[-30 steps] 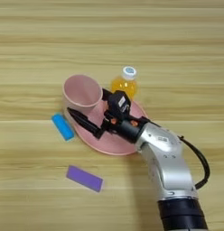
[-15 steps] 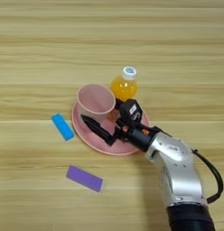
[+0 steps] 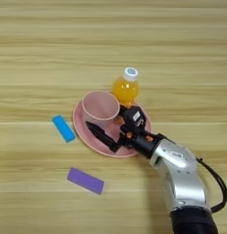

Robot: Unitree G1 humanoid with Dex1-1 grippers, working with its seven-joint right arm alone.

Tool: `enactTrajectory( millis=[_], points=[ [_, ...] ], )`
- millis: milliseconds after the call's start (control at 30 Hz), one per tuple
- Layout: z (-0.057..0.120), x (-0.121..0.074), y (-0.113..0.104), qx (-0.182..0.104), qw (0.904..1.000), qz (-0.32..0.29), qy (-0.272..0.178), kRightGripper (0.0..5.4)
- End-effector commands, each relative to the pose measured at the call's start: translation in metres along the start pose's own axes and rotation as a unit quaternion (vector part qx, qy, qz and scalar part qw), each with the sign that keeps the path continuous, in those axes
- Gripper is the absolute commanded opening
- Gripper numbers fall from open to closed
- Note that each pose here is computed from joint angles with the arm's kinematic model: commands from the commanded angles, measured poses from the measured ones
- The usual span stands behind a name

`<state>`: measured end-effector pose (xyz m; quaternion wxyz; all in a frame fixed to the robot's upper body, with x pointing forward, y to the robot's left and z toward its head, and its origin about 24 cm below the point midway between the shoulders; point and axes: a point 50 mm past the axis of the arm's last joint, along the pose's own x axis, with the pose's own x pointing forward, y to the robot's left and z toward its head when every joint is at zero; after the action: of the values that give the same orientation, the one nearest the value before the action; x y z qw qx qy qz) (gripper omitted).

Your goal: Move the objects on the table

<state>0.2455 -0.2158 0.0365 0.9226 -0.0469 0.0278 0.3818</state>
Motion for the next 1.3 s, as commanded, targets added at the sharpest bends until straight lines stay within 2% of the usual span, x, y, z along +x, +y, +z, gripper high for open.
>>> enactTrajectory(
  millis=[33, 100, 267, 600, 967, 1100, 1300],
  points=[
    [0.022, 0.003, -0.013, -0.047, 0.9986, -0.011, -0.023, 5.20],
    [0.023, 0.004, -0.013, -0.048, 0.9985, -0.010, -0.027, 5.39],
    [0.031, 0.006, -0.011, -0.054, 0.9976, -0.008, -0.044, 5.39],
    [0.060, 0.005, -0.003, -0.077, 0.9922, 0.009, -0.098, 5.39],
    [0.082, 0.002, 0.001, -0.091, 0.9861, 0.013, -0.138, 5.39],
    [0.087, -0.002, 0.008, -0.089, 0.9838, 0.041, -0.150, 5.39],
    [0.092, -0.018, 0.027, -0.070, 0.9756, 0.138, -0.156, 5.39]
  ],
)
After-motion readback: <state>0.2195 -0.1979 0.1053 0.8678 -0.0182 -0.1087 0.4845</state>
